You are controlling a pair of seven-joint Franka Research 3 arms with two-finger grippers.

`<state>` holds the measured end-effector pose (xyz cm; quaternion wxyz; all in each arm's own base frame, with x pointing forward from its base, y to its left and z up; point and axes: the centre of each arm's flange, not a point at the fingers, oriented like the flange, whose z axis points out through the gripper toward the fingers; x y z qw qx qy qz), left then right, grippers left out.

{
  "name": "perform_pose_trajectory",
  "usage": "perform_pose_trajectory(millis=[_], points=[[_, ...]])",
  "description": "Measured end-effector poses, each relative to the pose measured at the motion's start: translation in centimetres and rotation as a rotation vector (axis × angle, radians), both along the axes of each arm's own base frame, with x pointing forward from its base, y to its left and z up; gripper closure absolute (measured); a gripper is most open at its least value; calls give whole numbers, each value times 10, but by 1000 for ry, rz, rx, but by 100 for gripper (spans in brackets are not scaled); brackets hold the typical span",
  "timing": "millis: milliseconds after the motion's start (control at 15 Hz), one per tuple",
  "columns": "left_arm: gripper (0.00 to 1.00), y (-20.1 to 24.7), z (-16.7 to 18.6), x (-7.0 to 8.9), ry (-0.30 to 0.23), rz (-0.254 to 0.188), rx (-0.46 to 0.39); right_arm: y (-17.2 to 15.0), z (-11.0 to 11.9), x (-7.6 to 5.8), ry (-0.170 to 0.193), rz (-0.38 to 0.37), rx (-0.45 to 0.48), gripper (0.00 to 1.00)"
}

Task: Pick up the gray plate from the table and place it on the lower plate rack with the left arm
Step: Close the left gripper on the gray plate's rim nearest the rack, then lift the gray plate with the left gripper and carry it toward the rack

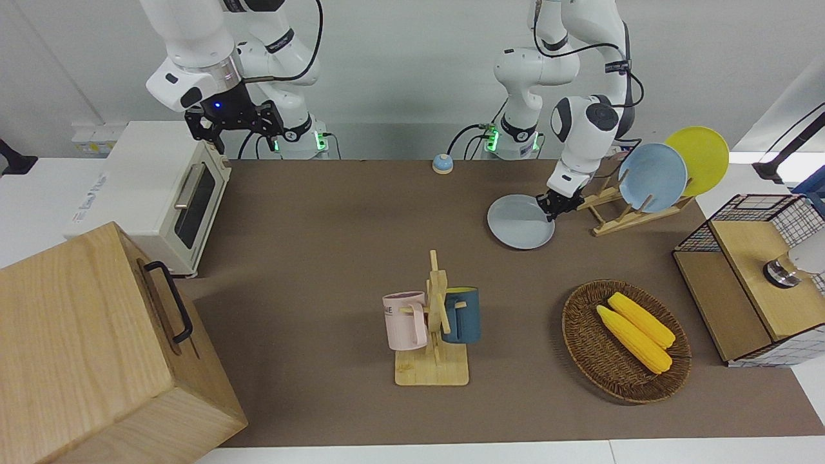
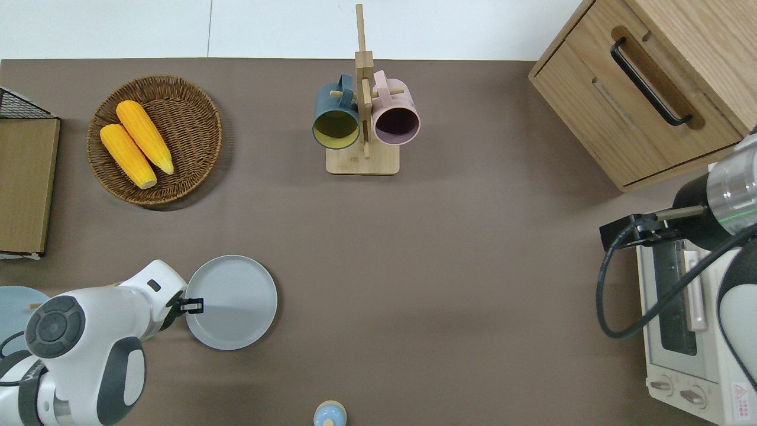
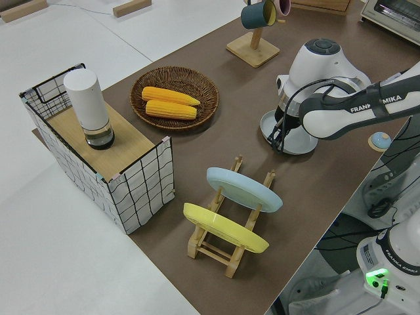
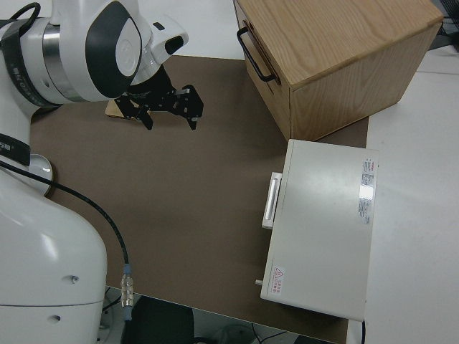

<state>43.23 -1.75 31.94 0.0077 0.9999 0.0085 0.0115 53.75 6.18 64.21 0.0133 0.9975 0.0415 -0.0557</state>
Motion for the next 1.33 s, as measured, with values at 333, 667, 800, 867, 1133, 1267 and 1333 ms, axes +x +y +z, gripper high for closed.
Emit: perform_pose_trajectory(millis=[333, 667, 800, 867, 1133, 1267, 1333], points=[[96, -1, 50, 25, 25, -2, -2, 0, 0, 0, 0, 0, 0, 1], [96, -2, 133, 39, 78, -3, -8, 0, 0, 0, 0, 0, 0, 1], [96, -3, 177, 42, 103, -6, -11, 0, 0, 0, 0, 0, 0, 1], [96, -3, 193, 42, 106, -7, -11, 0, 0, 0, 0, 0, 0, 1], [96, -3, 216, 42, 120, -7, -11, 0, 0, 0, 0, 0, 0, 1], [96, 1, 214, 40, 143, 1, 0, 0, 0, 0, 0, 0, 0, 1], [96, 4, 215, 39, 152, 2, 37, 0, 0, 0, 0, 0, 0, 1]])
